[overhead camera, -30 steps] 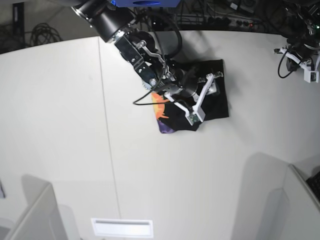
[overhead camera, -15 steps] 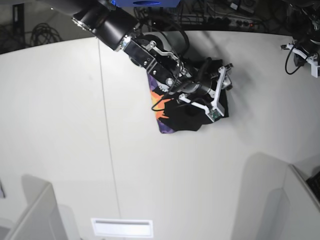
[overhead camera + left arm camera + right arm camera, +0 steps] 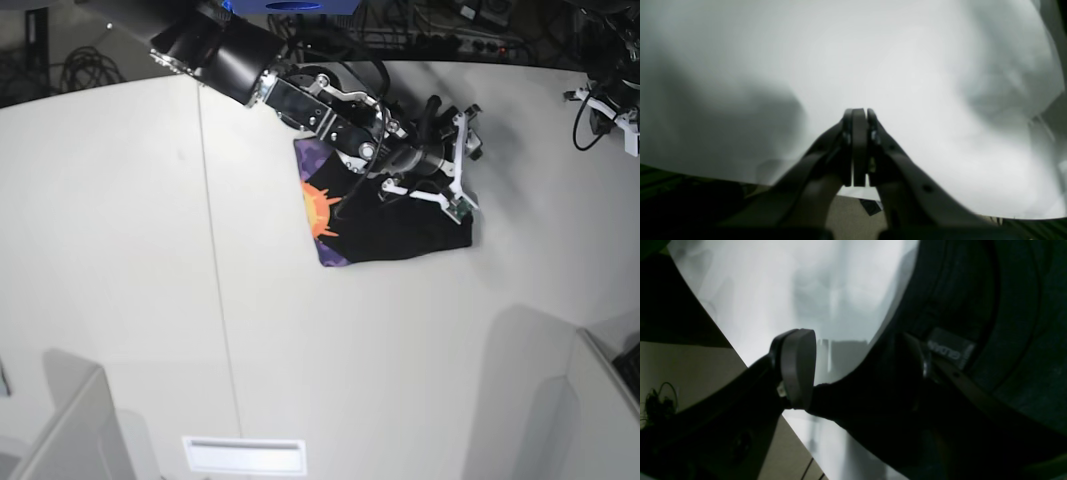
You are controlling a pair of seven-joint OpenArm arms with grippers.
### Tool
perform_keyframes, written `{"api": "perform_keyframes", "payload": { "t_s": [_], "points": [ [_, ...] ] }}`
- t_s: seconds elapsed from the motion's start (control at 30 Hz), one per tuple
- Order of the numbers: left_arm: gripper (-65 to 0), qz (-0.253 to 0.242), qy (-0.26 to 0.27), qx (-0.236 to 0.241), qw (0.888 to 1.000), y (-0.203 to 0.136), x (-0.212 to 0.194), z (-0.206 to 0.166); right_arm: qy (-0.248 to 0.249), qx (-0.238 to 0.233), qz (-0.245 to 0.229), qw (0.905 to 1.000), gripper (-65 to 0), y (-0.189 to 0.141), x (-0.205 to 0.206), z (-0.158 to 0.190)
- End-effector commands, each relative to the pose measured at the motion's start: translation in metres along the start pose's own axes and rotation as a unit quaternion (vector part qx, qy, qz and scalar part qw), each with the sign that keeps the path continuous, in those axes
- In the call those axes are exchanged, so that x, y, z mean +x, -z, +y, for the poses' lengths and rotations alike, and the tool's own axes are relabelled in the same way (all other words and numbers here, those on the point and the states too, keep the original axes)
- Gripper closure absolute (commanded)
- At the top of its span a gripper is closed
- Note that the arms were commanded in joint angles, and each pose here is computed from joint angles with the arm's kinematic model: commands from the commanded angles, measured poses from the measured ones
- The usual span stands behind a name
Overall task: Fold the T-shirt properly
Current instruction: 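Press the folded layer flat with the right gripper and release it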
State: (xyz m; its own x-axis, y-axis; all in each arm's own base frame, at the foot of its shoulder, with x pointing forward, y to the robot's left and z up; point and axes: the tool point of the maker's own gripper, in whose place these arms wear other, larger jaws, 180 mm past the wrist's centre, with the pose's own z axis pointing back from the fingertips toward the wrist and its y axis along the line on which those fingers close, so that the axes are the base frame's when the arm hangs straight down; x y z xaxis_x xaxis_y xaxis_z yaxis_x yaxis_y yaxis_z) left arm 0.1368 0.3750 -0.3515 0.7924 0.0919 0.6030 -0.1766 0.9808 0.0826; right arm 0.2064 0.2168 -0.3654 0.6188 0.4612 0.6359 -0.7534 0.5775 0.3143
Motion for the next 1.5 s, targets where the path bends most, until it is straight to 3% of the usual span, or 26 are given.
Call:
{"api": "perform_keyframes", "payload": {
  "t_s": [0.0,0.13,0.2,0.27,0.33,0.47,0.63,0.77,0.97,1.07,1.23,1.47],
  "points": [
    [0.0,-0.015,0.01,0.003,1.0,-0.004,0.01,0.004,-0.024,0.027,-0.043,0.9984,-35.4,-0.01,0.03,0.022],
    [0.0,-0.016,0.01,0.003,1.0,-0.004,0.011,0.004,-0.084,0.067,-0.081,0.991,-35.4,-0.037,0.052,0.061],
    [0.0,-0.016,0.011,0.001,1.0,-0.004,0.011,0.003,-0.087,0.073,-0.106,0.9878,-35.4,-0.056,0.068,0.066],
    [0.0,-0.018,0.014,0.001,1.0,-0.004,0.012,0.002,-0.073,0.063,-0.131,0.9867,-34.8,-0.071,0.081,0.052],
    [0.0,-0.017,0.016,0.0,1.0,-0.005,0.011,0.0,-0.04,0.042,-0.149,0.9872,-28.2,-0.08,0.085,0.026],
    [0.0,-0.032,0.041,-0.002,0.999,-0.012,0.022,-0.006,0.047,-0.02,-0.205,0.9774,0.0,-0.101,0.085,-0.042],
    [0.0,-0.018,0.051,-0.005,0.999,-0.015,0.025,-0.02,0.102,-0.079,-0.248,0.9601,0.0,-0.122,0.054,-0.092],
    [0.0,-0.017,0.049,-0.017,0.998,-0.008,0.033,-0.033,0.125,-0.104,-0.226,0.9604,0.0,-0.127,0.02,-0.108],
    [0.0,-0.005,0.014,0.012,1.0,-0.01,0.042,-0.016,0.145,-0.089,-0.123,0.9777,0.0,-0.111,-0.024,-0.096],
    [0.0,-0.024,0.042,0.03,0.998,-0.016,0.057,0.003,0.134,-0.064,-0.117,0.9819,0.0,-0.104,-0.02,-0.075],
    [0.0,-0.022,0.065,0.037,0.997,-0.021,0.044,0.024,0.084,-0.022,-0.099,0.9913,0.0,-0.089,-0.017,-0.037],
    [0.0,0.005,0.035,0.032,0.999,-0.01,0.001,0.061,0.077,-0.021,-0.072,0.9941,0.0,-0.068,-0.021,-0.037]
  ]
}}
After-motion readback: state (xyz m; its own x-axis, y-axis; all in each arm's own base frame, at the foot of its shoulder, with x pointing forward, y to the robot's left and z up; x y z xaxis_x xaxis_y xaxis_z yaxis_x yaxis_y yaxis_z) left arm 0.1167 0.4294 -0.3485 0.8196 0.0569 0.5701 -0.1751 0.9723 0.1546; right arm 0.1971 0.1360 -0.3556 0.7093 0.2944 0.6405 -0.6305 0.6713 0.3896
